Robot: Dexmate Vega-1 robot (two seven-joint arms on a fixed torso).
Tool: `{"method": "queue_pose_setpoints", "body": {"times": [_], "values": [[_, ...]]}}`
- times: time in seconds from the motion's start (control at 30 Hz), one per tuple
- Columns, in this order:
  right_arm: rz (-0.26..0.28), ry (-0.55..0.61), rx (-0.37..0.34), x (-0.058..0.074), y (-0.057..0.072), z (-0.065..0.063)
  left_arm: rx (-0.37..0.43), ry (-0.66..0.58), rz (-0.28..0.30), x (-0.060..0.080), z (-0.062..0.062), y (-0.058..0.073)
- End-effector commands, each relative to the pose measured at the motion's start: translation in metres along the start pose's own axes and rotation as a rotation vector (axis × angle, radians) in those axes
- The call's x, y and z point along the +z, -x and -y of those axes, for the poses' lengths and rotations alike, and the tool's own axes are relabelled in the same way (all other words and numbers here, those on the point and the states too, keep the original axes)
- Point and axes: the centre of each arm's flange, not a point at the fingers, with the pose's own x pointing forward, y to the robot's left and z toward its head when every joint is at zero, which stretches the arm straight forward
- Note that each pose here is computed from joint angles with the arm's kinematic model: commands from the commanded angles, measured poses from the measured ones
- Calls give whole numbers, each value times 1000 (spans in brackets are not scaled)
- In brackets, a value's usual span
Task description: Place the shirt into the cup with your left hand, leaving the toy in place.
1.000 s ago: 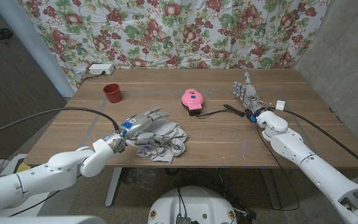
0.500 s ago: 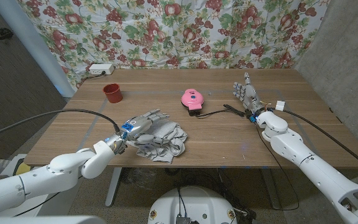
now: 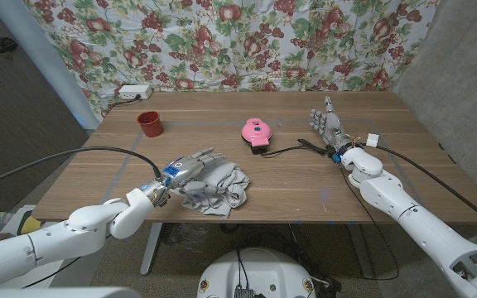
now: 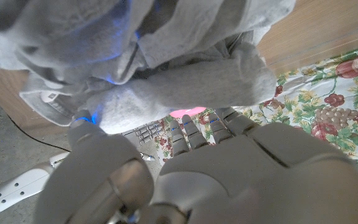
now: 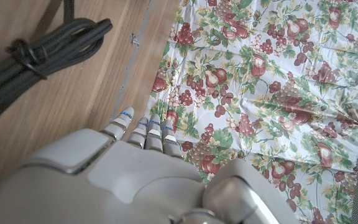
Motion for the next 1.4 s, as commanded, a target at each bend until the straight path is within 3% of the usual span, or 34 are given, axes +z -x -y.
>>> {"method": "queue_pose_setpoints", "body": {"times": [0.03, 1.4], "values": [[-2, 2, -3, 0, 1, 1, -35, 14, 14, 2, 7, 0], [-4, 3, 9, 2, 0, -2, -140, 12, 19, 4, 23, 6]]}}
